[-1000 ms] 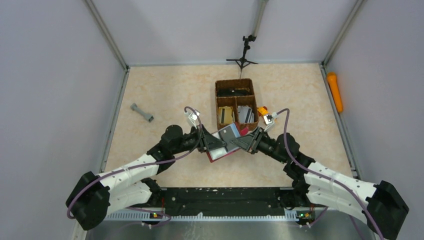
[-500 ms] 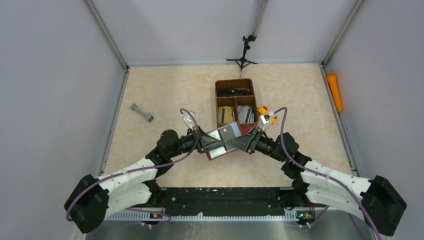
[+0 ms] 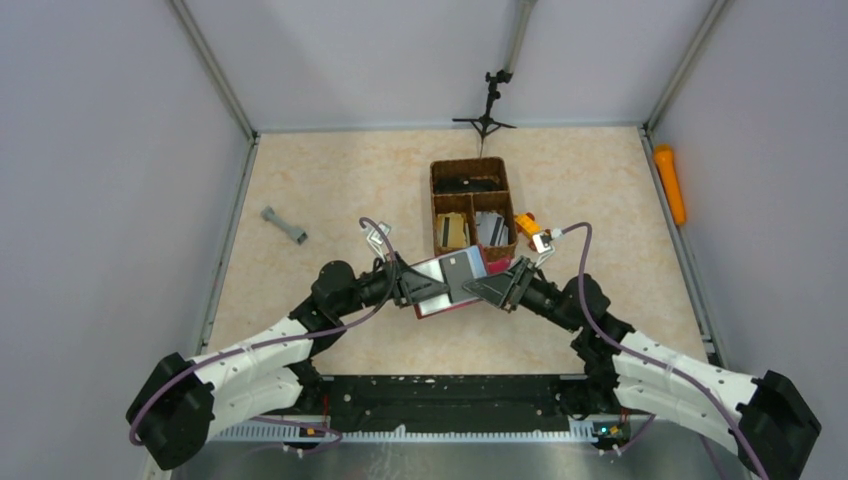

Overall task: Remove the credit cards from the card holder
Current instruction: Remove the credit card from the card holder.

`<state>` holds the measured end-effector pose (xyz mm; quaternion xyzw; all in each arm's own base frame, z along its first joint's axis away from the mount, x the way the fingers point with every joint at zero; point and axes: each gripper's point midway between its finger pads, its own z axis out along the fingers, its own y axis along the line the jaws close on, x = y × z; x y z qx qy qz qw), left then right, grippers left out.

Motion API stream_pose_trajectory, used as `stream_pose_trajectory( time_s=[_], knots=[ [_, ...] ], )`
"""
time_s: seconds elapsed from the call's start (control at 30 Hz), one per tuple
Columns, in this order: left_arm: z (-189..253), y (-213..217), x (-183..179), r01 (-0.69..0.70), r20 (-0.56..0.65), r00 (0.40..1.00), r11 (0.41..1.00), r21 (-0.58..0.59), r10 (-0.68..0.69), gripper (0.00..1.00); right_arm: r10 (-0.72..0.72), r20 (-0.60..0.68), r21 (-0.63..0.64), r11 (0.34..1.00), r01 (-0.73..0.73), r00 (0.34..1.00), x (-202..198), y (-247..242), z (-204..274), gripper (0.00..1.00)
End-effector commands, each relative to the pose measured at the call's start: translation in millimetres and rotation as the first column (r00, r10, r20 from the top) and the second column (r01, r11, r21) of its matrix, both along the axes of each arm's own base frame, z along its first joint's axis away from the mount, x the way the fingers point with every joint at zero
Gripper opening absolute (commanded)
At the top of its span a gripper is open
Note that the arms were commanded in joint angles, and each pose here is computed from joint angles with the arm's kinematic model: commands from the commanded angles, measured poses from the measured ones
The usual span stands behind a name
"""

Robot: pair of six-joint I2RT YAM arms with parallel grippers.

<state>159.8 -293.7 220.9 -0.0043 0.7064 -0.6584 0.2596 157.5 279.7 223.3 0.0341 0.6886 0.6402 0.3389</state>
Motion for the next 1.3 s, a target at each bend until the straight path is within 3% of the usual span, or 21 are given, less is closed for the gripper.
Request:
stream_pose_trajectory(
  time_s=[0.0, 0.13, 0.5, 0.63, 0.83, 1.27],
  knots=[
    [17, 1, -6, 0.020, 0.071, 0.997, 0.999, -0.037, -0.018, 0.00, -0.068, 0.040, 0.045, 0.997, 0.066, 0.997, 4, -11, 15, 0.30],
    [16, 4, -7, 0.015, 0.072, 0.997, 0.999, -0.033, -0.013, 0.00, -0.090, 0.037, 0.040, 0.995, 0.089, 0.995, 5, -15, 13, 0.17],
    [8, 8, -9, 0.003, 0.060, 0.998, 1.000, -0.016, -0.002, 0.00, -0.085, 0.035, 0.030, 0.996, 0.084, 0.996, 6, -13, 10, 0.14],
    [10, 6, -9, 0.014, 0.066, 0.998, 1.000, -0.018, -0.013, 0.24, -0.058, 0.033, 0.031, 0.998, 0.057, 0.998, 4, -9, 10, 0.12],
    [10, -5, -8, 0.073, 0.045, 0.996, 0.997, -0.004, -0.073, 0.40, -0.007, 0.045, 0.045, 0.999, 0.004, 0.999, -1, -1, 14, 0.12],
    [-4, -2, -3, 0.038, 0.027, 0.999, 0.998, 0.058, -0.039, 0.41, -0.018, 0.047, 0.039, 0.999, 0.017, 0.999, 1, -2, 13, 0.11]
  ],
)
